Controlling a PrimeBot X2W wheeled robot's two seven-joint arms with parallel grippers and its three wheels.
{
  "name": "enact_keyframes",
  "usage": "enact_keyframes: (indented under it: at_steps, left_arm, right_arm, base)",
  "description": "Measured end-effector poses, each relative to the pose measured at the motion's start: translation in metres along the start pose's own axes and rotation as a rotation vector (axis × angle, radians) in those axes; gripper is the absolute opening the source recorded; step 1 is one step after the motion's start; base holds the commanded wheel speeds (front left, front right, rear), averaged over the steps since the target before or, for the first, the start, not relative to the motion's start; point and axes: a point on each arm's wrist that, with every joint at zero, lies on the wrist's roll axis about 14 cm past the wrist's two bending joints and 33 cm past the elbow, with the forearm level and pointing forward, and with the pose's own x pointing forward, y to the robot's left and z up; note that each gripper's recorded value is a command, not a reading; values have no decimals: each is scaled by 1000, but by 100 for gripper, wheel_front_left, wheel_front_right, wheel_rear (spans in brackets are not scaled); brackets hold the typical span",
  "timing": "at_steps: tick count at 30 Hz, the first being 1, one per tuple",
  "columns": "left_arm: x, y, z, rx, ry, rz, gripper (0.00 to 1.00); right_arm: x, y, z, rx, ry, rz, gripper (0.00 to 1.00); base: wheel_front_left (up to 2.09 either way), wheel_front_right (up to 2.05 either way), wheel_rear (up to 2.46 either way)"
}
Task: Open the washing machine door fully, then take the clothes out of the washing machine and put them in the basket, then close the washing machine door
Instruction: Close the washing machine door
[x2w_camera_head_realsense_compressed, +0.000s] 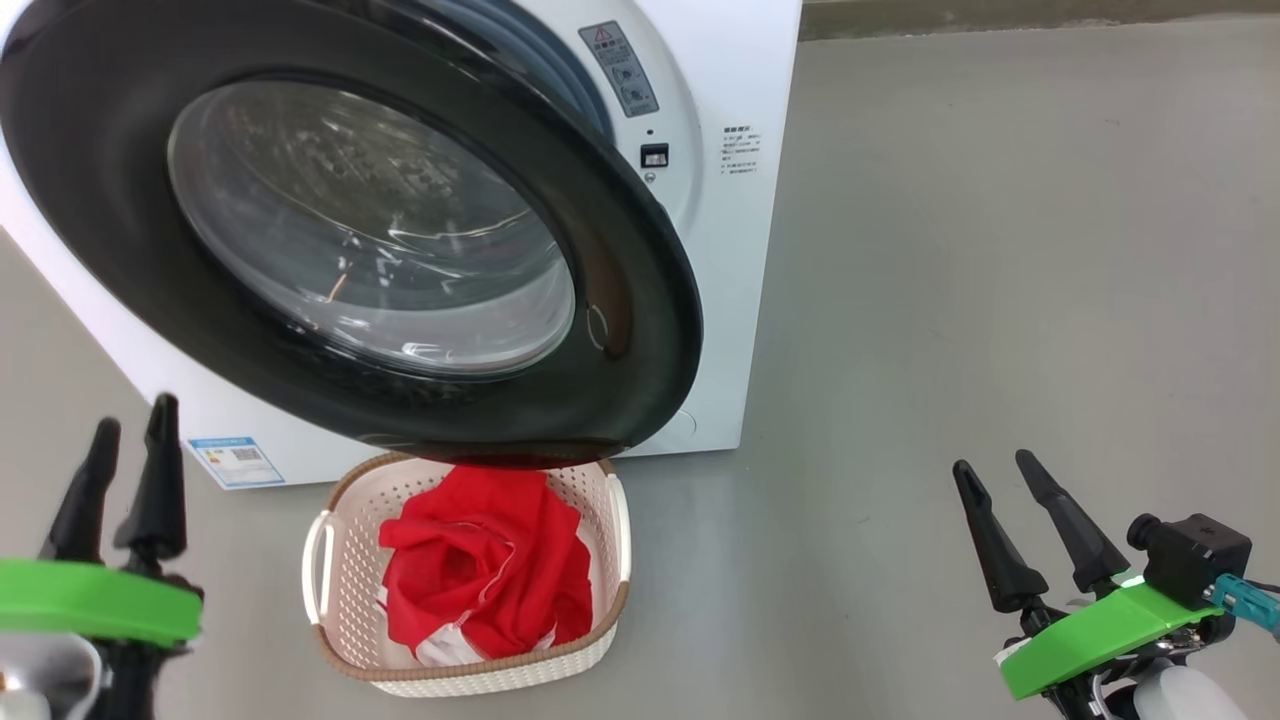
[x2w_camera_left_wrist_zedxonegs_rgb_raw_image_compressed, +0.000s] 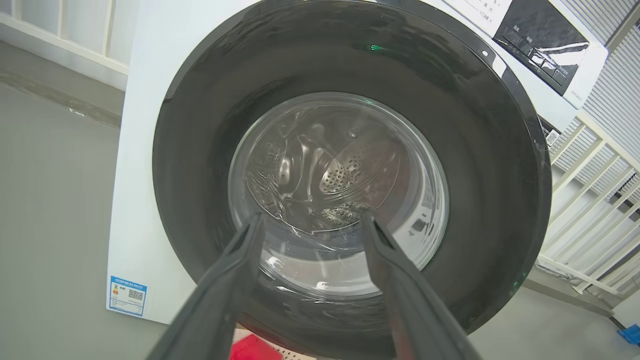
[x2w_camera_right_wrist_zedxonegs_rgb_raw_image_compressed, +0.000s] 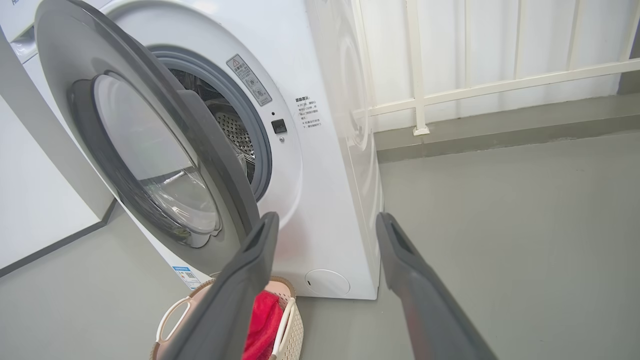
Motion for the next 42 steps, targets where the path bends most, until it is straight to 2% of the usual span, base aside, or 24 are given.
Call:
enact_keyframes:
  at_steps: [8, 16, 23, 42]
  left_arm:
    - [-21, 10, -12, 131, -39, 29, 100]
    - [-38, 21, -28, 211, -45, 60, 100]
    - [-49, 26, -34, 252, -67, 87, 100]
    - [-62, 30, -46, 267, -55, 124, 100]
  right_arm:
    - [2, 3, 2, -6, -6, 13, 100]
    - [3, 4, 4, -12, -9, 19, 100]
    - [2, 3, 6, -19, -12, 20, 100]
    - [-3, 3, 5, -31, -4, 27, 100]
  base:
    - [0, 0, 0]
    - [0, 0, 0]
    - [0, 0, 0]
    - [0, 0, 0]
